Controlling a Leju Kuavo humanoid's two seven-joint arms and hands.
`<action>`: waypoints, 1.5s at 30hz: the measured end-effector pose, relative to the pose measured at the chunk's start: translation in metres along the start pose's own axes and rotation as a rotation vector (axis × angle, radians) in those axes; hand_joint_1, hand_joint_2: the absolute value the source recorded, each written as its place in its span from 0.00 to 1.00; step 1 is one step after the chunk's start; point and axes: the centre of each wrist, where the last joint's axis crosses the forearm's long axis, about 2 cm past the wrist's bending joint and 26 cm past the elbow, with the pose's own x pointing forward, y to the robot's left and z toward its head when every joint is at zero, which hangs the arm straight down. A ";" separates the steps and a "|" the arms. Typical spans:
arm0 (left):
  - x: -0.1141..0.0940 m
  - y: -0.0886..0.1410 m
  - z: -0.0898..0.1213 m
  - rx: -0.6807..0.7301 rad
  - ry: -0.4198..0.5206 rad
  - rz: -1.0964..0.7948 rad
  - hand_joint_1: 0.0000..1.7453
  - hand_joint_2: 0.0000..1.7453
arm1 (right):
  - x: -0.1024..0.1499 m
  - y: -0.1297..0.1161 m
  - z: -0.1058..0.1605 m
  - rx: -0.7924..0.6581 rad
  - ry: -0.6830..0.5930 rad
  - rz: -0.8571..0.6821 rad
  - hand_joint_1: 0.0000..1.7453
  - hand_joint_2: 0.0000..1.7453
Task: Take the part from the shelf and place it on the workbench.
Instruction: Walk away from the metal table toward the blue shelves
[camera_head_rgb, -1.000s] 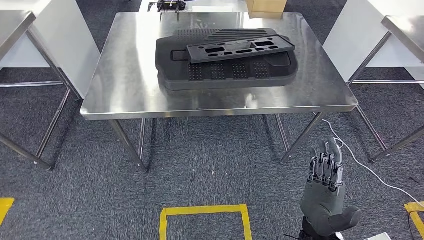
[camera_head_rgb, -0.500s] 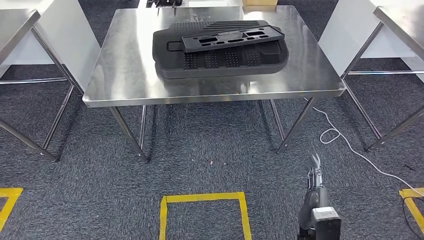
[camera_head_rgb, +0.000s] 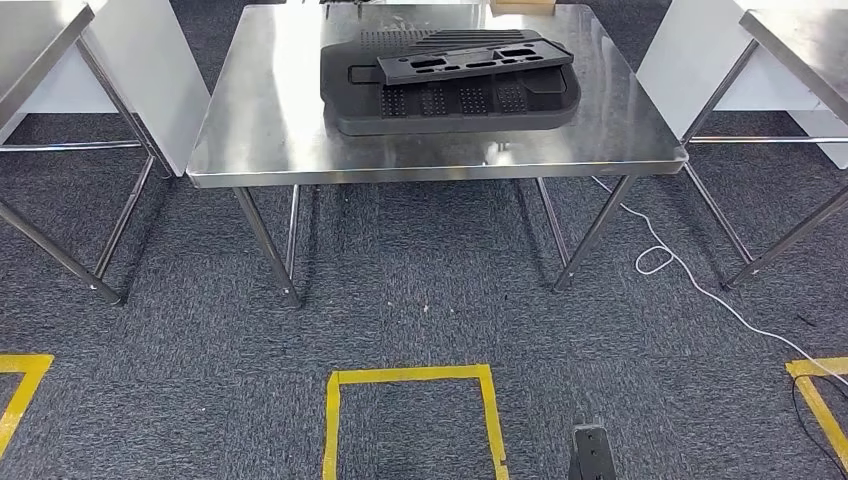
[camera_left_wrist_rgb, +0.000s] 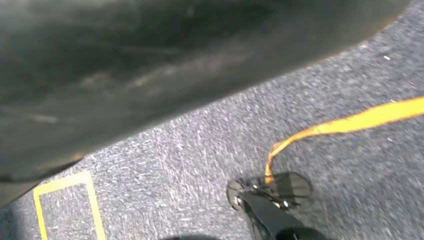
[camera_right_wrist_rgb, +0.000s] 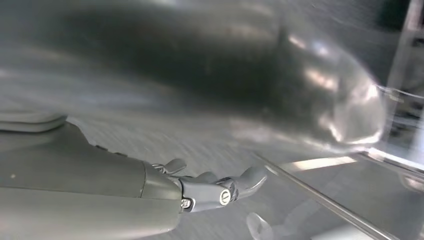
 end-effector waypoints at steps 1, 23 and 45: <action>0.000 0.000 0.000 0.001 0.000 -0.001 0.00 0.00 | -0.008 0.000 0.002 0.006 0.042 -0.012 0.00 0.00; 0.000 0.000 0.000 0.000 0.005 -0.020 0.00 0.00 | -0.070 0.004 0.063 0.112 0.802 -0.078 0.00 0.00; 0.003 0.000 -0.001 0.008 0.008 -0.020 0.00 0.00 | -0.067 0.017 0.067 0.197 0.944 0.019 0.00 0.00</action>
